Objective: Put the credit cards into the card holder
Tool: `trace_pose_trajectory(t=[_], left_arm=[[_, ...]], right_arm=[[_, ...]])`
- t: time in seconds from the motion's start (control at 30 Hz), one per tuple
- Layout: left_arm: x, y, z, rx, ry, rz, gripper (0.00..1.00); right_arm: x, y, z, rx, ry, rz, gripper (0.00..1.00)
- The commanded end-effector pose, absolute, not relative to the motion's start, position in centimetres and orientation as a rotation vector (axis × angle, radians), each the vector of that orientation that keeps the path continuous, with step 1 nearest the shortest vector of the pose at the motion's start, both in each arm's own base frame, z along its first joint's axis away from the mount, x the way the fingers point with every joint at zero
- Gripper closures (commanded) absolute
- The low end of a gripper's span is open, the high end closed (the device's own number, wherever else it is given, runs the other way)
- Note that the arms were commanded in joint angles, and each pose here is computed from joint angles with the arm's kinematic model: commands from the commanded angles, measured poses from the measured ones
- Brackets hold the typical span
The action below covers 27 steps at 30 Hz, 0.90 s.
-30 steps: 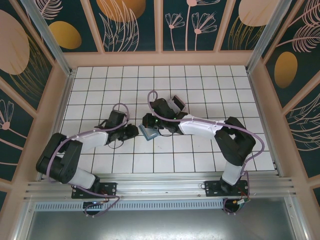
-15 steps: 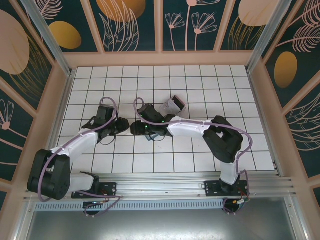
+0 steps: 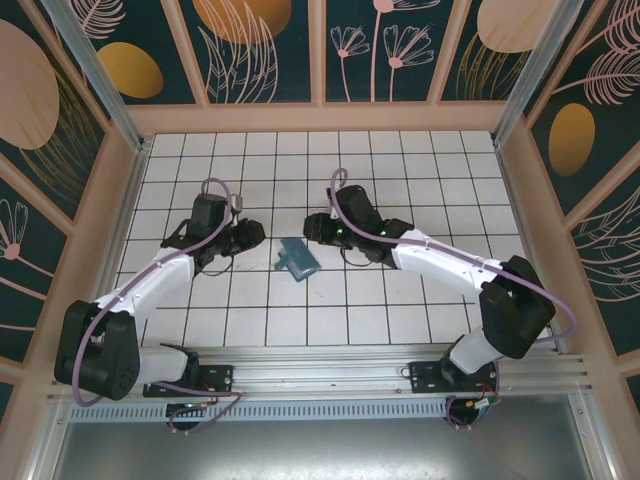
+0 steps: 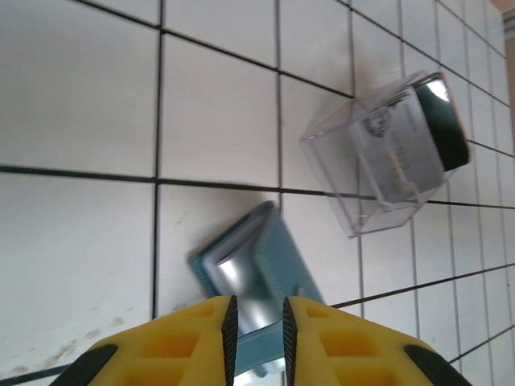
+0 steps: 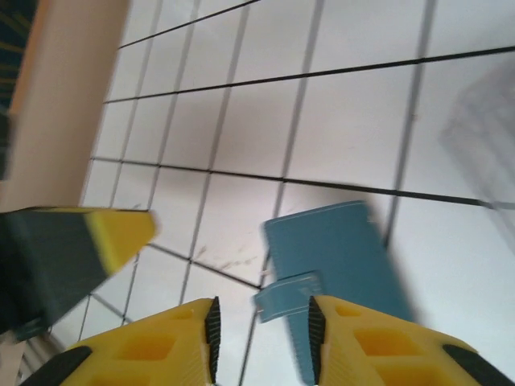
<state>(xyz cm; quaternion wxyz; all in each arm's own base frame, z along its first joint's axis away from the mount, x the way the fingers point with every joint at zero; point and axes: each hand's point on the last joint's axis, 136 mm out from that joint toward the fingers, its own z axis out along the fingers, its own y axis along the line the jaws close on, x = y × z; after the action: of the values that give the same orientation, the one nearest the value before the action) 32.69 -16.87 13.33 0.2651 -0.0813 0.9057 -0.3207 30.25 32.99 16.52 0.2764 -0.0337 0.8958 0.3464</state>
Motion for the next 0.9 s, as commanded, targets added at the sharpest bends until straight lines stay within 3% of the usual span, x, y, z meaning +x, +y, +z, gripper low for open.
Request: trace_pose_trajectory(t=[0.0, 0.23, 0.33, 0.77, 0.87], left_arm=[[32.6, -19.5, 14.6, -0.116, 2.460, -0.900, 0.75], [32.1, -22.2, 13.4, -0.058, 2.520, -0.899, 0.78], [31.6, -22.6, 12.3, -0.066, 2.540, -0.922, 0.83], [30.2, -22.6, 3.9, -0.119, 2.688, -0.892, 0.87], [29.8, -21.7, 2.1, -0.141, 2.724, -0.825, 0.91]], right_arm=[[29.5, 32.4, 11.7, -0.071, 2.518, 0.885, 0.66], [29.0, 35.1, 7.7, -0.140, 2.600, 0.885, 0.74], [28.5, 36.1, 6.5, -0.190, 2.631, 0.869, 0.82], [27.9, 35.8, 5.8, -0.208, 2.653, 0.818, 0.83], [28.5, 35.3, 7.4, -0.175, 2.613, 0.834, 0.77]])
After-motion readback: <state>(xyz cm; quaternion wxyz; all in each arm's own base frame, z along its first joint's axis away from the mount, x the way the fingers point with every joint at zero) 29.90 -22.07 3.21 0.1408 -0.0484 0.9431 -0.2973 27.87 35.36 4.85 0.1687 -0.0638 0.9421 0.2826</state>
